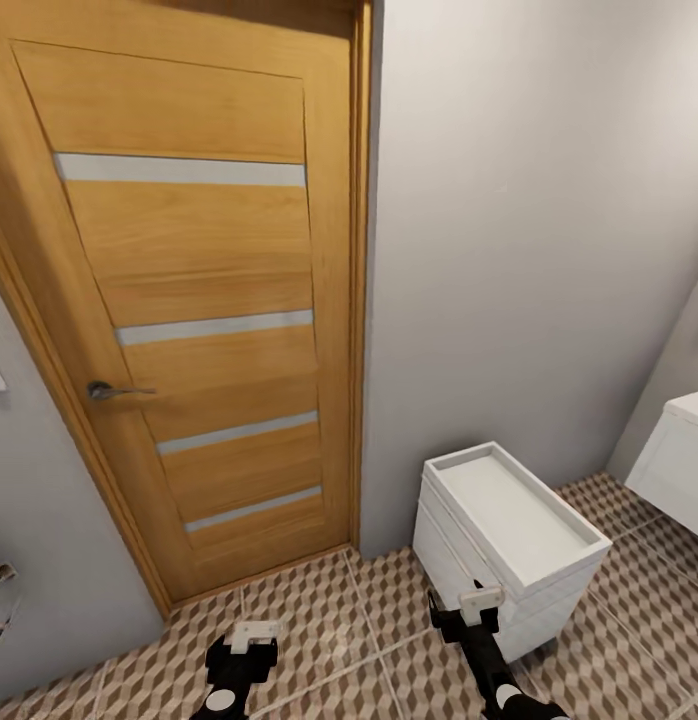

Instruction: Take the four mousetraps from the cabinet in the bathroom and place them on the bathroom floor. Make sure all four end up on the same floor surface, and ensure that at least two of them are either under or directly next to the same bathroom sink.

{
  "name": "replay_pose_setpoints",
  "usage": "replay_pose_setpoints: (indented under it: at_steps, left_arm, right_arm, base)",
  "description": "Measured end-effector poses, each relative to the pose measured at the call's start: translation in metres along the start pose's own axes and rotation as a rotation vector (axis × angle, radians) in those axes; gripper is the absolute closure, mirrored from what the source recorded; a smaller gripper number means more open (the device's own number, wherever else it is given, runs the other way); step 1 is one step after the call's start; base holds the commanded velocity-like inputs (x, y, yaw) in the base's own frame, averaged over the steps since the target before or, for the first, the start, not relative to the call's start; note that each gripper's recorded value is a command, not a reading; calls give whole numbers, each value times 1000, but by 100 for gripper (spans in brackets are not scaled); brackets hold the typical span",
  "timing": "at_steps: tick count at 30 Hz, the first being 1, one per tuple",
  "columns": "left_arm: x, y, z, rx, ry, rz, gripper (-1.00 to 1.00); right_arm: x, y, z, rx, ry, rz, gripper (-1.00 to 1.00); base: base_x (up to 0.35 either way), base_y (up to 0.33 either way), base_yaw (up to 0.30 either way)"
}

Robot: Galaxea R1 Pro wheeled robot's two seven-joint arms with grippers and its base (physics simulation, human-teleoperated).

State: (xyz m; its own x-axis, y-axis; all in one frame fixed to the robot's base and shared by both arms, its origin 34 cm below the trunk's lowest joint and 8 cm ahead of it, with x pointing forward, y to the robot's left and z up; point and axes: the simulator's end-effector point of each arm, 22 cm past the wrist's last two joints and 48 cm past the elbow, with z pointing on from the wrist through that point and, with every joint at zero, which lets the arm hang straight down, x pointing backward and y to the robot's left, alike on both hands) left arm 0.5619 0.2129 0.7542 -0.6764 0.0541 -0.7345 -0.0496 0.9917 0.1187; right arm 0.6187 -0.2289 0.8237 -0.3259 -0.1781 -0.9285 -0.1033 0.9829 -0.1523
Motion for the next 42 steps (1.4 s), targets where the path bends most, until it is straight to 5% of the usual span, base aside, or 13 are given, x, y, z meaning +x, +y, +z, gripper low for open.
replay_pose_setpoints:
  at_steps: [42]
  left_arm:
    - [0,0,0,0,0,0,-100]
  right_arm:
    - [0,0,0,0,0,0,-100]
  base:
    - [0,0,236]
